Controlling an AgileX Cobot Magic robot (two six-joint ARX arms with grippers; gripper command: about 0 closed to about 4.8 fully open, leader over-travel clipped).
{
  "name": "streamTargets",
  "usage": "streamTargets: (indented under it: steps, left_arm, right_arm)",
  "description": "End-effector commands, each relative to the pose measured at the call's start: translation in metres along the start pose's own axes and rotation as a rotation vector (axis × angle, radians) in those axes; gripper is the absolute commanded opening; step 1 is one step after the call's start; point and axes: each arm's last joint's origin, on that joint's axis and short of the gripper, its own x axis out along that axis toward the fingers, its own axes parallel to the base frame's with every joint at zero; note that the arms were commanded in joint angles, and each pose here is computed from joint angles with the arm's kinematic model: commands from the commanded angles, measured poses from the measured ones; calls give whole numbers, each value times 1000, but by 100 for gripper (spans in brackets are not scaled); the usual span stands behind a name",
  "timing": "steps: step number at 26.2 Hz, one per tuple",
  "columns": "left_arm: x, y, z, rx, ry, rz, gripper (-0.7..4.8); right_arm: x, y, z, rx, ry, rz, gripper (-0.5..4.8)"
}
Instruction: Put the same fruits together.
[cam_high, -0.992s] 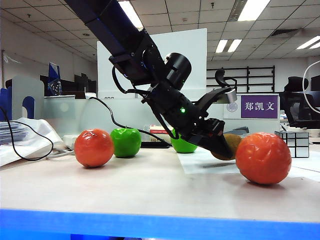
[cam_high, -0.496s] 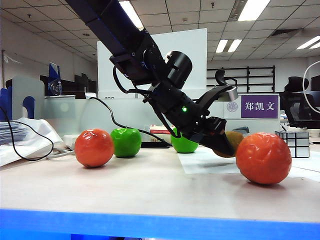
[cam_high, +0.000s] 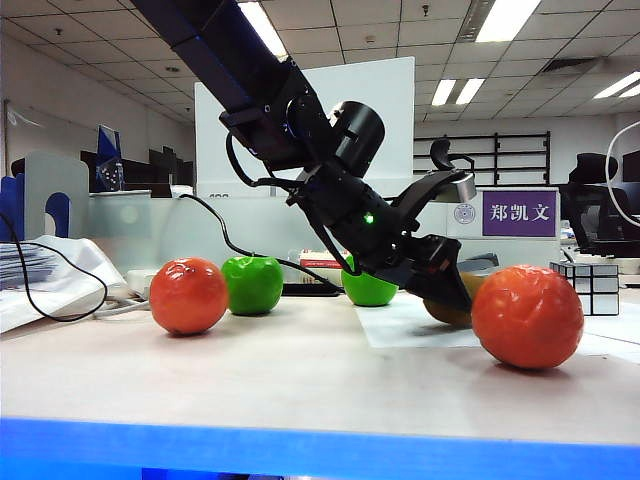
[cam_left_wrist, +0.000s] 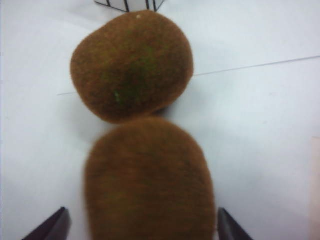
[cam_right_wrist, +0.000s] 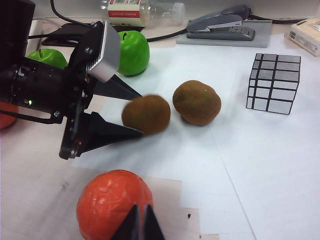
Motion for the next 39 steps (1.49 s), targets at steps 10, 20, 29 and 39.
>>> streamTargets:
  steps: [10, 20, 29, 39]
  left_arm:
    - [-2, 2, 9, -10, -22, 42, 479]
    - [-34, 2, 34, -10, -27, 52, 479]
    - [-56, -11, 11, -13, 354, -5, 479]
    - [-87, 7, -1, -59, 489, 41, 479]
  right_arm:
    - [-1, 0, 3, -11, -26, -20, 22]
    - [-1, 0, 4, -11, -27, -21, 22]
    - [-1, 1, 7, -17, -63, -9, 22]
    - [-1, 1, 8, -18, -68, -8, 22]
